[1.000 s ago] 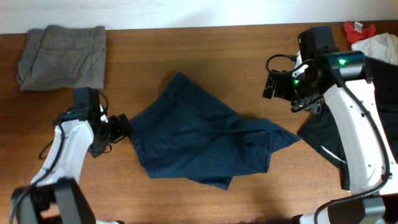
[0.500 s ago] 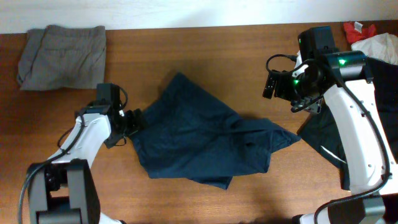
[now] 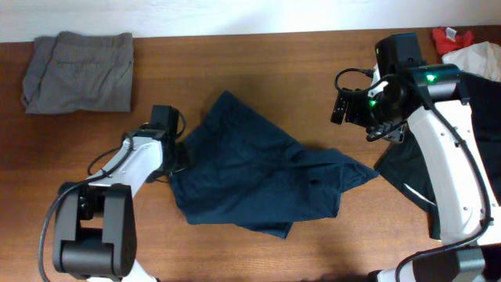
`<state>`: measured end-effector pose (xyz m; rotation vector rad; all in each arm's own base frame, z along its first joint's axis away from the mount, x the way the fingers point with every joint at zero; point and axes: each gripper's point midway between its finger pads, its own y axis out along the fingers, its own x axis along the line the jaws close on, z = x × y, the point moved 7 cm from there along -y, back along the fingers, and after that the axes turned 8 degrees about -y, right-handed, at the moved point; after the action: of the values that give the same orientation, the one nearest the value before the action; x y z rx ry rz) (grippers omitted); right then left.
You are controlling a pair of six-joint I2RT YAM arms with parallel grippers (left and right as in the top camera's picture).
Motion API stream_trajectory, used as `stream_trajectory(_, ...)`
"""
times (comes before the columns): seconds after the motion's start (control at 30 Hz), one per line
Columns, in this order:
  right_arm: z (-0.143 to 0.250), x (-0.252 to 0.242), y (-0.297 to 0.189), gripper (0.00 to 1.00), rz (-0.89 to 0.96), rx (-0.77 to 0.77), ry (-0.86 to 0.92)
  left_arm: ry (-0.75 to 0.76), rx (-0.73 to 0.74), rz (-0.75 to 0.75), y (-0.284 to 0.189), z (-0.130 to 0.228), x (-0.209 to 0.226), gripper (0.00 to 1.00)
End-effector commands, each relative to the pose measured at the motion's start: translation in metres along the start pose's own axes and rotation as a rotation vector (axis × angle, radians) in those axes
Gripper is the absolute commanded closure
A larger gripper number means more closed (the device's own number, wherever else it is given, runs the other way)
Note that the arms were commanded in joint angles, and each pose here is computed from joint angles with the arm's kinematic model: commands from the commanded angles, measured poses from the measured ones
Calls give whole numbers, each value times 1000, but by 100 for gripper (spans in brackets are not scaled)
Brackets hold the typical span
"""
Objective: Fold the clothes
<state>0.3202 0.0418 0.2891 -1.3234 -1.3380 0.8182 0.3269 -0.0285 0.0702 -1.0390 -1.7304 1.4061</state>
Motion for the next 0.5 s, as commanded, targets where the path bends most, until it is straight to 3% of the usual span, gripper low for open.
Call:
stream_trajectory(0.0, 0, 0, 1, 2, 12, -1, 4, 19, 31, -57, 13, 8, 4, 47)
stream_trajectory(0.07, 0, 0, 1, 2, 12, 0, 4, 12, 32, -59, 14, 7, 6, 54)
stream_trajectory(0.23, 0, 0, 1, 2, 12, 0, 4, -8, 43, -47, 14, 4, 10, 55)
stream_trajectory(0.27, 0, 0, 1, 2, 12, -1, 4, -11, 42, -48, 14, 4, 11, 59)
stream_trajectory(0.33, 0, 0, 1, 2, 12, -1, 4, -11, 39, -50, 14, 3, 11, 92)
stream_trajectory(0.37, 0, 0, 1, 2, 12, -1, 4, -11, 39, -51, 12, 2, 11, 97)
stream_trajectory(0.47, 0, 0, 1, 2, 12, -1, 4, -12, 17, -69, 1, -7, 10, 99)
